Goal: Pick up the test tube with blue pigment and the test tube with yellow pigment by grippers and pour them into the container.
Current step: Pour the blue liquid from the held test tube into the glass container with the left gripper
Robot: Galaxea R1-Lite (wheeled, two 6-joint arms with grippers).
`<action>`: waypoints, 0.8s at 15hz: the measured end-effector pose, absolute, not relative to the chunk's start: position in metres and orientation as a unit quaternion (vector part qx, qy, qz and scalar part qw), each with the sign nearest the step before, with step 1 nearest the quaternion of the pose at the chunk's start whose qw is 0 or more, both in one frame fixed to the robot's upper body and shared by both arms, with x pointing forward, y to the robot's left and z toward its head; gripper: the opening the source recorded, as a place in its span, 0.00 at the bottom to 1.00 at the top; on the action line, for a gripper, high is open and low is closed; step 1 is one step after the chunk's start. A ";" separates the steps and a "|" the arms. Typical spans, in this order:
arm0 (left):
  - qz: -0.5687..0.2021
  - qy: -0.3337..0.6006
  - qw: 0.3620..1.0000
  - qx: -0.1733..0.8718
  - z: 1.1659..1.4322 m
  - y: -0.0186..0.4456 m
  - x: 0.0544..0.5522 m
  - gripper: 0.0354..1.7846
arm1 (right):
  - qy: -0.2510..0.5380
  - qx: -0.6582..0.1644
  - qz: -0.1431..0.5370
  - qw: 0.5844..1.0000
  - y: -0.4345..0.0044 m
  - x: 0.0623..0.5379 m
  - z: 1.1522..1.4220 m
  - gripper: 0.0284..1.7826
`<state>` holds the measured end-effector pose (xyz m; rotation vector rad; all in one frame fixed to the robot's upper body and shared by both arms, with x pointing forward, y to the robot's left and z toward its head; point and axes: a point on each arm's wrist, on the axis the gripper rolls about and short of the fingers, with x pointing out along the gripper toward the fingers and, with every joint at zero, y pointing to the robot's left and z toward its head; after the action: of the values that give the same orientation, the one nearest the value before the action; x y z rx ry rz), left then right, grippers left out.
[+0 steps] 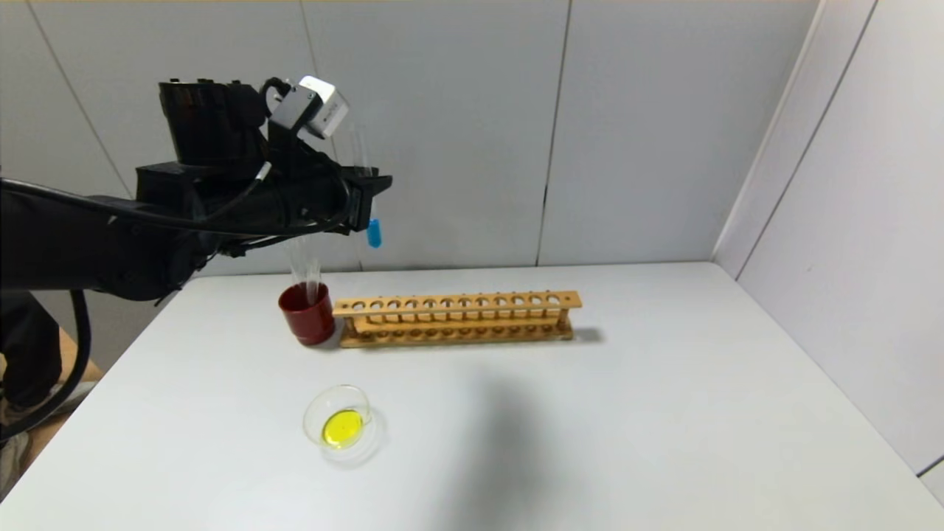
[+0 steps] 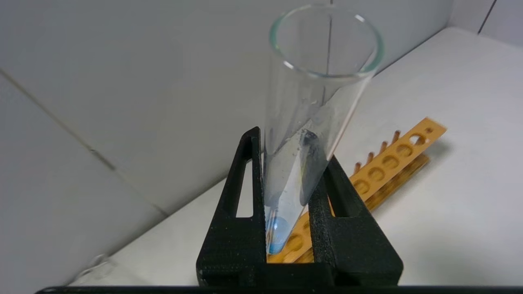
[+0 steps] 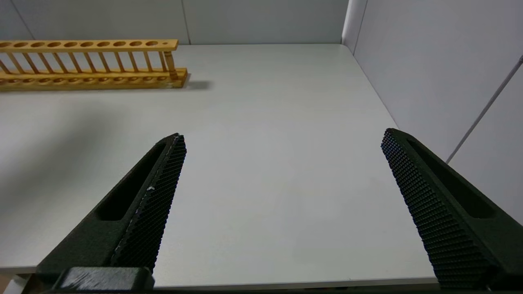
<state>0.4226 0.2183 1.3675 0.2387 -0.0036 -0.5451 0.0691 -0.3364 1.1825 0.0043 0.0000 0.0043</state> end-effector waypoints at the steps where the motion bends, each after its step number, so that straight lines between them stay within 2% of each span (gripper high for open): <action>1: -0.260 -0.007 0.955 0.140 1.369 0.227 0.417 0.17 | 0.000 0.002 0.002 1.000 -0.336 0.069 1.182 0.98; 4: -0.237 -0.017 0.950 0.201 1.372 0.251 0.399 0.17 | 0.000 0.002 0.002 1.000 -0.336 0.069 1.182 0.98; 9: -0.199 -0.011 0.951 0.235 1.363 0.285 0.367 0.17 | 0.000 0.002 0.002 1.000 -0.336 0.069 1.182 0.98; 12: -0.221 -0.007 0.941 0.256 1.351 0.294 0.347 0.17 | 0.000 0.002 0.002 1.000 -0.336 0.069 1.182 0.98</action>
<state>0.3475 0.2936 1.3509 0.5223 -0.0144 -0.4510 0.0691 -0.3364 1.1825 0.0038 0.0000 0.0043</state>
